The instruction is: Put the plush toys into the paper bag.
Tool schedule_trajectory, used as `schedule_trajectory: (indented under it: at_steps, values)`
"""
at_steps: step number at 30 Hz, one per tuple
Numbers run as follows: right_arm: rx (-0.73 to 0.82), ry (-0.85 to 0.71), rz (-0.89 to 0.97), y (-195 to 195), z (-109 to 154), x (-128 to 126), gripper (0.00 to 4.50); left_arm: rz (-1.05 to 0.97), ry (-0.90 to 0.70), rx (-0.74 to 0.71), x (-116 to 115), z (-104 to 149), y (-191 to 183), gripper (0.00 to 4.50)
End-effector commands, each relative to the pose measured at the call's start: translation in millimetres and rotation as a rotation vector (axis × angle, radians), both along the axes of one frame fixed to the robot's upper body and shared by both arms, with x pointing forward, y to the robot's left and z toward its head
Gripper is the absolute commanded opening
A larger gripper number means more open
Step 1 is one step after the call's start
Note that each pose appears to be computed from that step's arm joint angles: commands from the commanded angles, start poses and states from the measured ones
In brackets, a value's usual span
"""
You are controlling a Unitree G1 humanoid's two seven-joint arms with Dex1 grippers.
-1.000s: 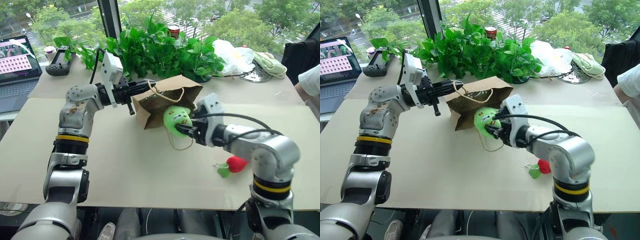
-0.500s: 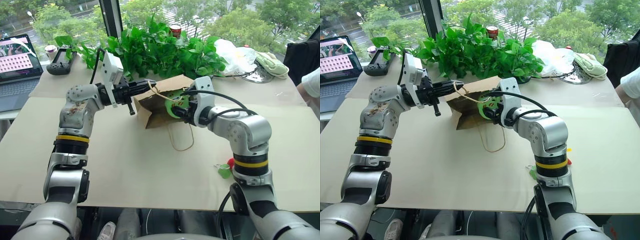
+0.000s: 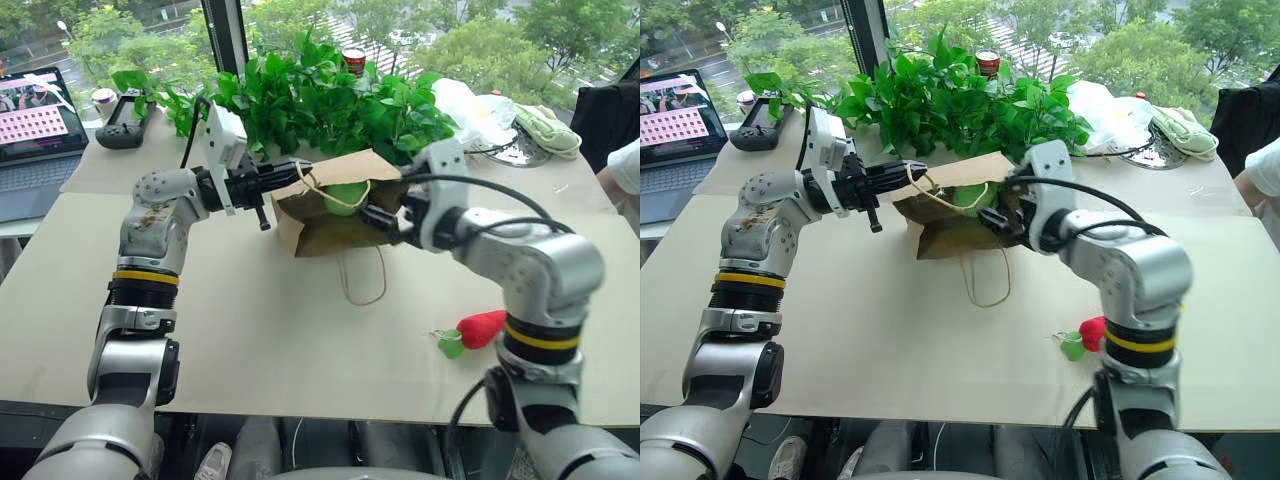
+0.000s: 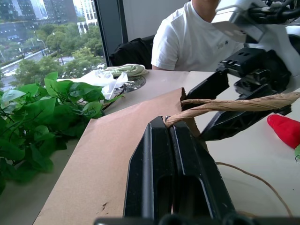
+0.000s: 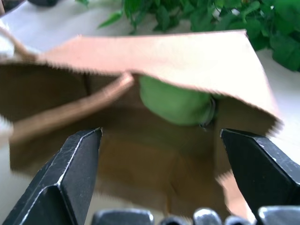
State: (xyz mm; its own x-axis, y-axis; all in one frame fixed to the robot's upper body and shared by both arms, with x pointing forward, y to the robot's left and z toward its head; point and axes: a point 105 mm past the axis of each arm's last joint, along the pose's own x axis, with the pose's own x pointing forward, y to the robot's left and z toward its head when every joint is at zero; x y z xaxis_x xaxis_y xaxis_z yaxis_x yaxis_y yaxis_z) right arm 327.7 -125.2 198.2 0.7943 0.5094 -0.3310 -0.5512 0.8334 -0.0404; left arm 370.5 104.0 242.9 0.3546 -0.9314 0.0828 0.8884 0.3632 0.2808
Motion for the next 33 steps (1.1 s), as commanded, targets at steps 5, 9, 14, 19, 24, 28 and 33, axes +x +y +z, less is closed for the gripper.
schedule_trajectory:
  at_steps: [5,9,14,19,24,28,33]
  values:
    - [-0.215,0.052,0.022,-65,-9,-48,4.45,-0.007,-0.049,-0.015,-2,14,-1,0.0]
    - [-0.476,0.165,0.021,-101,-31,-75,4.45,-0.008,-0.046,-0.017,-2,13,-2,0.0]
    - [-0.653,0.243,0.11,-114,-45,-91,4.45,-0.012,-0.043,-0.017,-2,12,-3,0.0]
    - [-0.693,0.252,0.163,-111,-62,-87,4.45,-0.015,-0.042,-0.018,-2,12,-4,0.0]
    - [-0.696,0.254,0.165,-107,-79,-77,4.45,-0.012,-0.042,-0.015,-2,12,-3,0.0]
    - [-0.677,0.305,0.173,-105,-93,-78,4.45,-0.009,-0.045,-0.013,-2,13,-2,0.0]
    - [-0.659,0.306,0.18,-102,-96,-76,3.01,-0.005,-0.047,-0.011,-2,14,-1,0.0]
